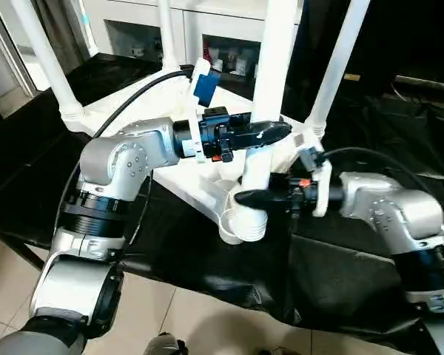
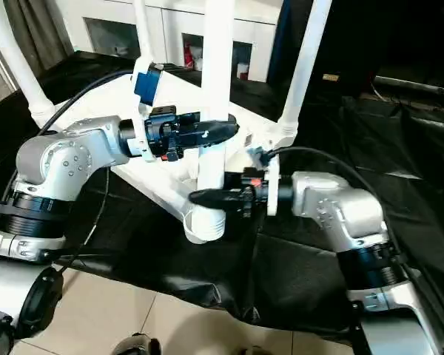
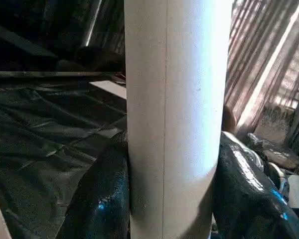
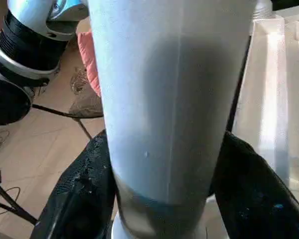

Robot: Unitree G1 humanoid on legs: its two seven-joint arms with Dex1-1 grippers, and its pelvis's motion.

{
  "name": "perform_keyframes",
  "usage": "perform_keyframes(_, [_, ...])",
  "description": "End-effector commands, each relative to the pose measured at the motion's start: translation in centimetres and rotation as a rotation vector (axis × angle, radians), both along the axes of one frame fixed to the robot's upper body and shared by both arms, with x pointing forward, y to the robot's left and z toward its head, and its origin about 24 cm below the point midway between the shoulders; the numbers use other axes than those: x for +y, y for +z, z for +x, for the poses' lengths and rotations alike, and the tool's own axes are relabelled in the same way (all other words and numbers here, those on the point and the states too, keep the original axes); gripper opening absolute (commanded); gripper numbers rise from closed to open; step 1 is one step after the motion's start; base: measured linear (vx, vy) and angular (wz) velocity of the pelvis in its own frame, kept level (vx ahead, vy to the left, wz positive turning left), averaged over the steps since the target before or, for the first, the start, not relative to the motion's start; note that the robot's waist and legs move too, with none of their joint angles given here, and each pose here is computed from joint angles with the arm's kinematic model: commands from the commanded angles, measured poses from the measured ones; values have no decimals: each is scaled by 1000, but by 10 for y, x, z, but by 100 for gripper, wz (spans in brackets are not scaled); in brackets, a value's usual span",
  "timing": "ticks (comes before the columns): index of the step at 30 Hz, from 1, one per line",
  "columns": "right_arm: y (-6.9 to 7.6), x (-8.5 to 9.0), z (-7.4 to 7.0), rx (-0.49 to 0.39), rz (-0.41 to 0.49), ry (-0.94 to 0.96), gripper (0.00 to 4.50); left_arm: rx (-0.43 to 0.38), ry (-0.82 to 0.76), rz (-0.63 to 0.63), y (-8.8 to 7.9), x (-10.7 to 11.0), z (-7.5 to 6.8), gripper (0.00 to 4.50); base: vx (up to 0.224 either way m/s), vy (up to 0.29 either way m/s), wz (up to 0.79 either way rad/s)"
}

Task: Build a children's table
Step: Pick table leg

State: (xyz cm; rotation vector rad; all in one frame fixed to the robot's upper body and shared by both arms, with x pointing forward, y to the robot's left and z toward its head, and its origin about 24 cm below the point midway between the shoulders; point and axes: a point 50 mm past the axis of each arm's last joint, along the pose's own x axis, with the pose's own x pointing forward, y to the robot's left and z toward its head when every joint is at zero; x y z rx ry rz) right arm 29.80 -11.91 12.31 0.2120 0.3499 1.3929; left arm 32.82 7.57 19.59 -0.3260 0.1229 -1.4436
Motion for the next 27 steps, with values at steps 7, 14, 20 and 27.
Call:
perform_keyframes(7, [1, 4, 1, -13, 13, -2, 268, -33, -26, -33, 12, -1, -3, 182, 0, 0, 0])
perform_keyframes(14, [0, 3, 0, -4, 19, -5, 215, -31, -24, -32, 13, 0, -1, 182, 0, 0, 0])
perform_keyframes(20, [-1, 1, -1, 2, 19, -8, 192, -32, -21, -33, 13, 0, -1, 182, 0, 0, 0])
perform_keyframes(27, [-2, 0, 0, -1, 20, -22, 191, -37, -6, -30, 13, 2, 1, 182, 0, 0, 0])
